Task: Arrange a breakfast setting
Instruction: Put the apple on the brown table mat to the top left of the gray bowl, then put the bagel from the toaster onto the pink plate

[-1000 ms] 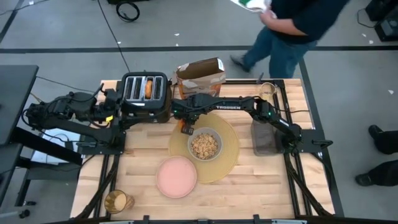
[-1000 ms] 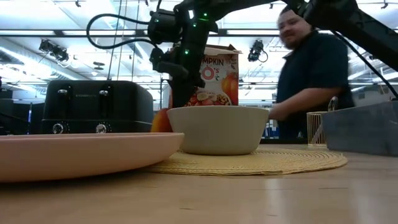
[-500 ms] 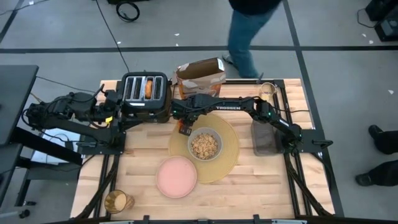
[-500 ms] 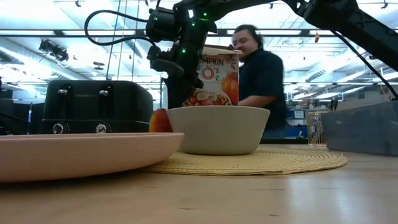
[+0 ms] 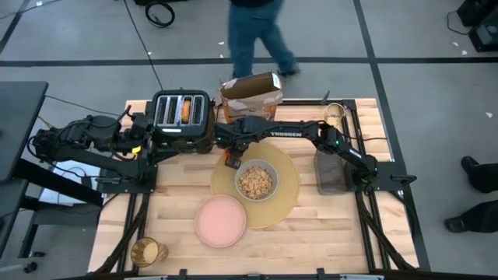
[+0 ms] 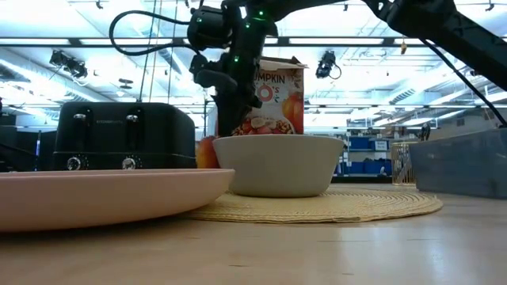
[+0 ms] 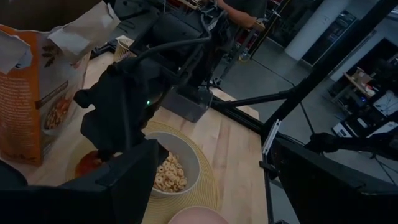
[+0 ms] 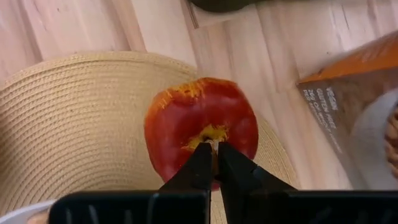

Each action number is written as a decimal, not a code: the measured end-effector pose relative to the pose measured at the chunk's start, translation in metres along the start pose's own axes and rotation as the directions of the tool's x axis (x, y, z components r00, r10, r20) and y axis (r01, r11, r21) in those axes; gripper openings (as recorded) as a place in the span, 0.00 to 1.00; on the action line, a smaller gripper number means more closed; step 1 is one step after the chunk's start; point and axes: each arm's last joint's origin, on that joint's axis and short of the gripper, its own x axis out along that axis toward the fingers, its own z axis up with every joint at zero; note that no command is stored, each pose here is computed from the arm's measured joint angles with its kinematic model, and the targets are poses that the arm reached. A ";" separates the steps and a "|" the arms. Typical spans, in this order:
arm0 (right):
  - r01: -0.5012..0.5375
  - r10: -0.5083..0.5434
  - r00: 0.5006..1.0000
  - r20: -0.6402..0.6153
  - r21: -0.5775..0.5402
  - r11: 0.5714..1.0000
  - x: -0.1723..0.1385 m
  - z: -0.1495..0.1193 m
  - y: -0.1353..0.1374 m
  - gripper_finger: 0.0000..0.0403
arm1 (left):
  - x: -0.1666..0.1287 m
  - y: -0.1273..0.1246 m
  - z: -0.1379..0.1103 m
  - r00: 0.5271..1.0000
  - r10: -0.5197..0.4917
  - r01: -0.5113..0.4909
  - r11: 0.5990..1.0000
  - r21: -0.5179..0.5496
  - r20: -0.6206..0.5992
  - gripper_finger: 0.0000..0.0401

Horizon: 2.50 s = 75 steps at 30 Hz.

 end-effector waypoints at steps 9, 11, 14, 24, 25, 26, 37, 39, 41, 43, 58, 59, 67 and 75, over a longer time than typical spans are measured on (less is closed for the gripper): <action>0.005 -0.005 1.000 0.019 -0.006 1.000 0.002 0.001 0.000 0.04 | 0.000 0.000 0.000 1.000 0.000 0.000 1.000 -0.005 -0.001 0.79; 0.008 -0.007 1.000 0.004 -0.004 1.000 0.006 -0.001 0.000 0.04 | 0.000 0.000 0.000 1.000 -0.001 0.001 1.000 -0.007 0.000 0.79; 0.008 -0.008 1.000 0.002 -0.003 1.000 0.010 -0.002 0.000 0.07 | 0.000 0.000 0.000 1.000 -0.001 0.001 1.000 -0.007 0.000 0.79; 0.018 -0.018 0.998 0.053 0.009 1.000 0.005 0.003 0.003 0.16 | 0.000 0.000 0.000 1.000 -0.001 0.001 1.000 -0.021 0.000 0.79; 0.018 -0.019 0.999 0.050 0.015 1.000 0.005 0.003 0.003 0.18 | 0.000 0.000 0.000 1.000 -0.001 0.001 1.000 -0.021 0.000 0.79; 0.019 -0.019 0.999 0.045 0.018 1.000 0.005 0.002 0.002 0.19 | 0.000 0.000 0.000 1.000 -0.001 0.001 1.000 -0.020 0.000 0.79; -0.016 0.011 0.990 0.139 0.034 0.999 -0.052 0.000 0.010 0.38 | 0.000 -0.002 -0.001 0.999 -0.036 0.037 0.999 0.021 -0.021 0.79; -0.025 0.017 0.986 0.167 0.047 0.999 -0.072 -0.003 0.014 0.39 | 0.000 -0.003 -0.001 0.998 -0.054 0.055 0.998 0.024 -0.029 0.79; -0.037 0.024 0.979 0.201 0.062 0.997 -0.094 -0.007 0.018 0.40 | -0.001 -0.005 -0.003 0.997 -0.071 0.072 0.997 0.029 -0.042 0.79; -0.067 0.044 0.966 0.254 0.083 0.994 -0.120 -0.011 0.024 0.41 | 0.002 -0.005 -0.005 0.997 -0.054 0.056 0.998 0.024 -0.061 0.79; -0.222 -0.016 0.768 0.641 0.290 0.931 -0.283 -0.083 0.079 0.41 | 0.064 0.049 -0.012 0.626 0.779 -0.776 0.616 -0.136 -0.037 0.78; -0.234 -0.019 0.757 0.654 0.297 0.926 -0.288 -0.086 0.083 0.41 | 0.069 0.058 -0.010 0.580 0.813 -0.809 0.568 -0.152 -0.051 0.77; -0.300 0.015 0.731 0.682 0.301 0.905 -0.301 -0.105 0.111 0.41 | 0.089 0.133 -0.012 0.419 0.894 -0.895 0.378 -0.237 -0.158 0.70; -0.311 0.023 0.727 0.687 0.299 0.902 -0.301 -0.109 0.120 0.41 | 0.101 0.171 -0.014 0.414 0.892 -0.896 0.364 -0.254 -0.180 0.69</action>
